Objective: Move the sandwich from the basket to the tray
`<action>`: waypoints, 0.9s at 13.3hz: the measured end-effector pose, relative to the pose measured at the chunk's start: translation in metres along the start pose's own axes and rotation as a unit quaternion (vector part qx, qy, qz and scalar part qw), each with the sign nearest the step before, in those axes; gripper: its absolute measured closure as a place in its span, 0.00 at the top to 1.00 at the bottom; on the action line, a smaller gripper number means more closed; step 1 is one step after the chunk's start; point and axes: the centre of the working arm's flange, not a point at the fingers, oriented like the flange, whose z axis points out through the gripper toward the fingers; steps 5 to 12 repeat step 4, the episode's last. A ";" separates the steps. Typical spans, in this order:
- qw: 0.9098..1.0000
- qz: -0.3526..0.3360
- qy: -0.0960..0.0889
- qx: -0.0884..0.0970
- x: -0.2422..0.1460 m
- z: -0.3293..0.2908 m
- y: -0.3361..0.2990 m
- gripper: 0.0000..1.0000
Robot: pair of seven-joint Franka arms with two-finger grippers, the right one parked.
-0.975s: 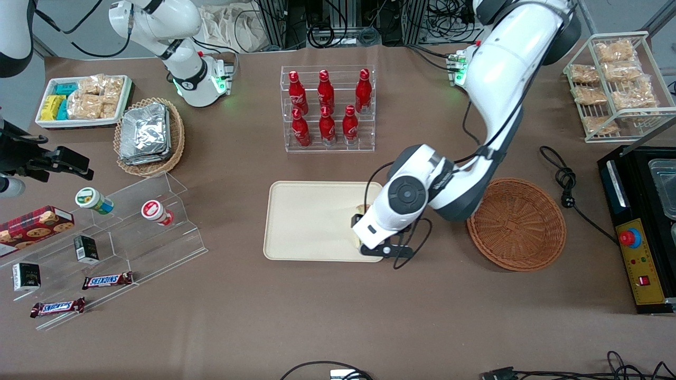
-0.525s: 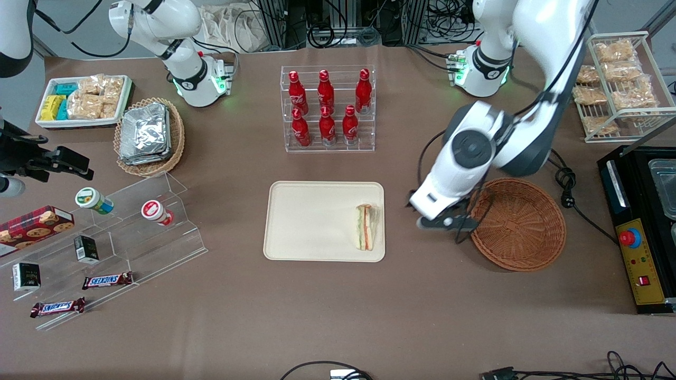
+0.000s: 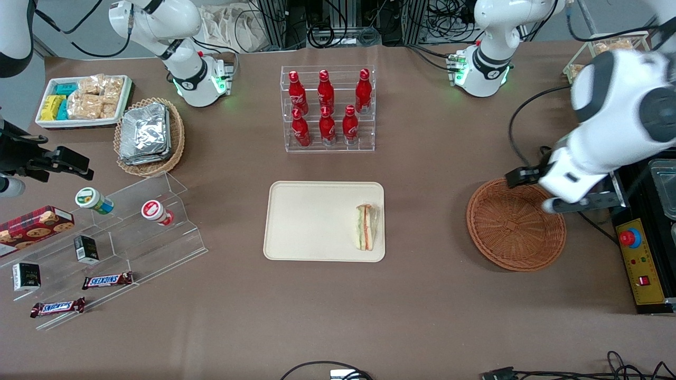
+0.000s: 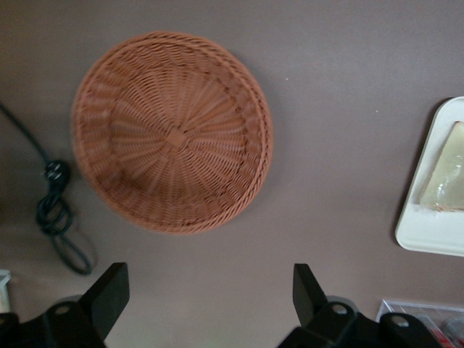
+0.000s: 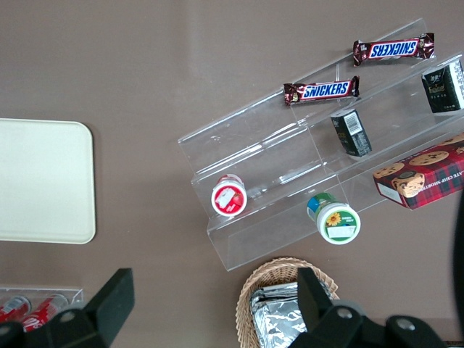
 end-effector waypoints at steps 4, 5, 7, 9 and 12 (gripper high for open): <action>1.000 -0.022 0.010 -0.015 0.013 -0.036 -0.027 1.00; 1.000 -0.022 0.010 -0.015 0.013 -0.036 -0.027 1.00; 1.000 -0.022 0.010 -0.015 0.013 -0.036 -0.027 1.00; 1.000 -0.022 0.010 -0.015 0.013 -0.036 -0.027 1.00; 1.000 -0.022 0.010 -0.015 0.013 -0.036 -0.027 1.00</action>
